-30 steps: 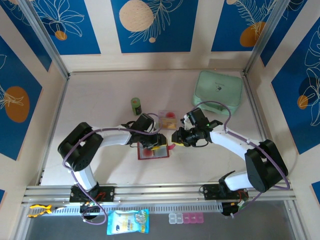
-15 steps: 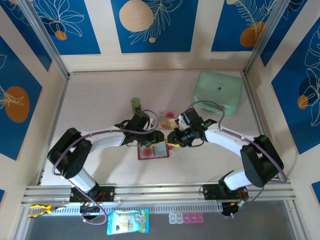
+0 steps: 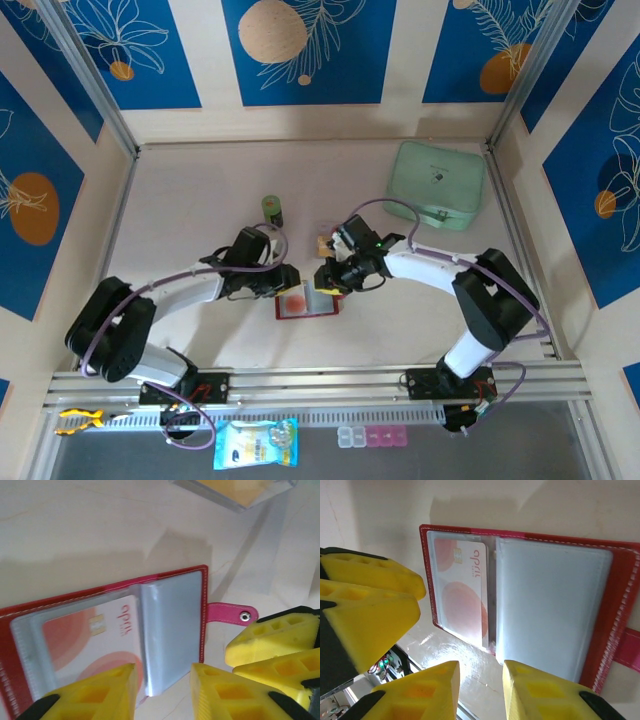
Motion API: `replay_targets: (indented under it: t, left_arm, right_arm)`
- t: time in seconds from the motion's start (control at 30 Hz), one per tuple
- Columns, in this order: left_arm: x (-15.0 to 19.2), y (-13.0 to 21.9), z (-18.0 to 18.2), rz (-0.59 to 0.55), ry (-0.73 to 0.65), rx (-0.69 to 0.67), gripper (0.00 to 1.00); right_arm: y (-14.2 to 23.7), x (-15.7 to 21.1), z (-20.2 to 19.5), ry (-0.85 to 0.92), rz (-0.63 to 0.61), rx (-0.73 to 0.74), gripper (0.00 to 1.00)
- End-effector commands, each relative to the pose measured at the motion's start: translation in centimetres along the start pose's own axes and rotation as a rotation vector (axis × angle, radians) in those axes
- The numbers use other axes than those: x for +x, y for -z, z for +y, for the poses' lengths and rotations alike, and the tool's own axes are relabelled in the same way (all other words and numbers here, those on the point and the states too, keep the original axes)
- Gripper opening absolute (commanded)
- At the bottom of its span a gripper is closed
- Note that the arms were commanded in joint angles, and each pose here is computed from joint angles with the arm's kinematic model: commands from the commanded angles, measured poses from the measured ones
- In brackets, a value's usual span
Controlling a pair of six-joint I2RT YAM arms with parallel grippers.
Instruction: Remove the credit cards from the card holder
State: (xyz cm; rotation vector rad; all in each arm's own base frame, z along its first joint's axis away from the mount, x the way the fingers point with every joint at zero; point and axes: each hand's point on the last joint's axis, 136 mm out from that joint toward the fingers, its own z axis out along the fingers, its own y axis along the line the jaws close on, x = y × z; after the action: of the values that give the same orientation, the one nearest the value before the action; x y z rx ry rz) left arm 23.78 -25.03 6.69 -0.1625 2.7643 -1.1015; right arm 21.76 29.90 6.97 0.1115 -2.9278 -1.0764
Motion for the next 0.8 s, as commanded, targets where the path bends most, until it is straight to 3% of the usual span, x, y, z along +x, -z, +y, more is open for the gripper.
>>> replay_targets:
  t: [0.0, 0.53, 0.77]
  left_arm:
    - [0.8, 0.6, 1.4, 0.012, 0.004, -0.022, 0.31]
    - [2.0, 0.2, 4.9, 0.04, 0.021, -0.091, 0.05]
    - [2.5, 0.1, 5.8, 0.05, 0.03, -0.107, 0.0]
  right_arm:
    - [-0.6, -0.3, 1.4, 0.01, 0.015, -0.02, 0.29]
    - [-3.5, -0.3, 2.5, 0.029, 0.09, -0.008, 0.27]
    - [-4.3, -0.2, 2.7, 0.036, 0.108, 0.002, 0.26]
